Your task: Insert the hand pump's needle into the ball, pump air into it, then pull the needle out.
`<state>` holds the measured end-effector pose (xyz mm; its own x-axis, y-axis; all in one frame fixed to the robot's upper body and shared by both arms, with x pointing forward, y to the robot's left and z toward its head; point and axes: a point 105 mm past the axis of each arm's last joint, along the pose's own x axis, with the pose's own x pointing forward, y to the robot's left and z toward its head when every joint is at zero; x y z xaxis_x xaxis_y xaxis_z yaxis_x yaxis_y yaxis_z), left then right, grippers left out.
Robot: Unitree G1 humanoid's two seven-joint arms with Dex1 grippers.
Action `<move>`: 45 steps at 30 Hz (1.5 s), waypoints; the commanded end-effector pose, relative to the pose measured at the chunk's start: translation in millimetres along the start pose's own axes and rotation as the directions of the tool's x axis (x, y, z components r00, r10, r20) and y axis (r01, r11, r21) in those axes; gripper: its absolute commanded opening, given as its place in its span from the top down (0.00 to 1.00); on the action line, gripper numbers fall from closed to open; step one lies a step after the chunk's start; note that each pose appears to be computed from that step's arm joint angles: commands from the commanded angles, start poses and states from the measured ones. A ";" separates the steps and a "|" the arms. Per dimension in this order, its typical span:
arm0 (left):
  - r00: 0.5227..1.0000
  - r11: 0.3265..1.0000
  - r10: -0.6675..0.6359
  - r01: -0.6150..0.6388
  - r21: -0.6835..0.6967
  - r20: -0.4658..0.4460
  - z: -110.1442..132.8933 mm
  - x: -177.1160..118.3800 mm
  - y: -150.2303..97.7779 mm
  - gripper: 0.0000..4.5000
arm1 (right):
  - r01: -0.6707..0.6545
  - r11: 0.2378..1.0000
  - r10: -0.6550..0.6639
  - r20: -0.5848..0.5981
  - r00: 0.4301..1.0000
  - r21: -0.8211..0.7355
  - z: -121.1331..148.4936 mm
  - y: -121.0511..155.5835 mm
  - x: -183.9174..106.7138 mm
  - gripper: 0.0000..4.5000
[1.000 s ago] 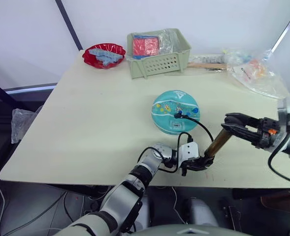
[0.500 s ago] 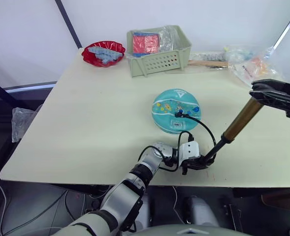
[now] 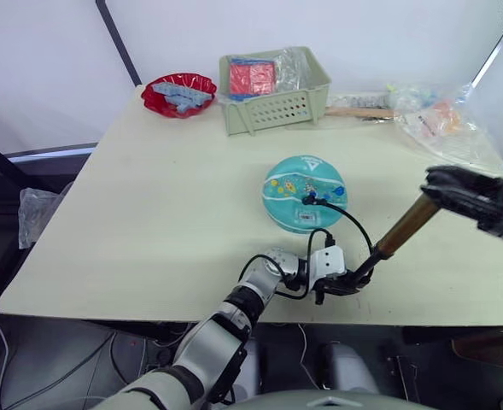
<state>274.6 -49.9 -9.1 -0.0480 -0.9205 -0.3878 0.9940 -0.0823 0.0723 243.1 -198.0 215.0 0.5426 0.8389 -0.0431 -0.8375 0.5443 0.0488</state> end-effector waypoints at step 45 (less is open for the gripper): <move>0.987 0.992 -0.082 0.067 -0.111 -0.136 -45.1 -1.3 -27.5 0.77 | 0.020 0.984 0.008 0.160 0.987 -0.176 96.5 5.5 -21.5 0.63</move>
<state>274.0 -50.6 -8.1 -0.0513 -0.9240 -0.3789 0.9939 -0.0842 0.0709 243.3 -204.9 275.2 0.5327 0.8463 0.0104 -0.8462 0.5328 -0.0117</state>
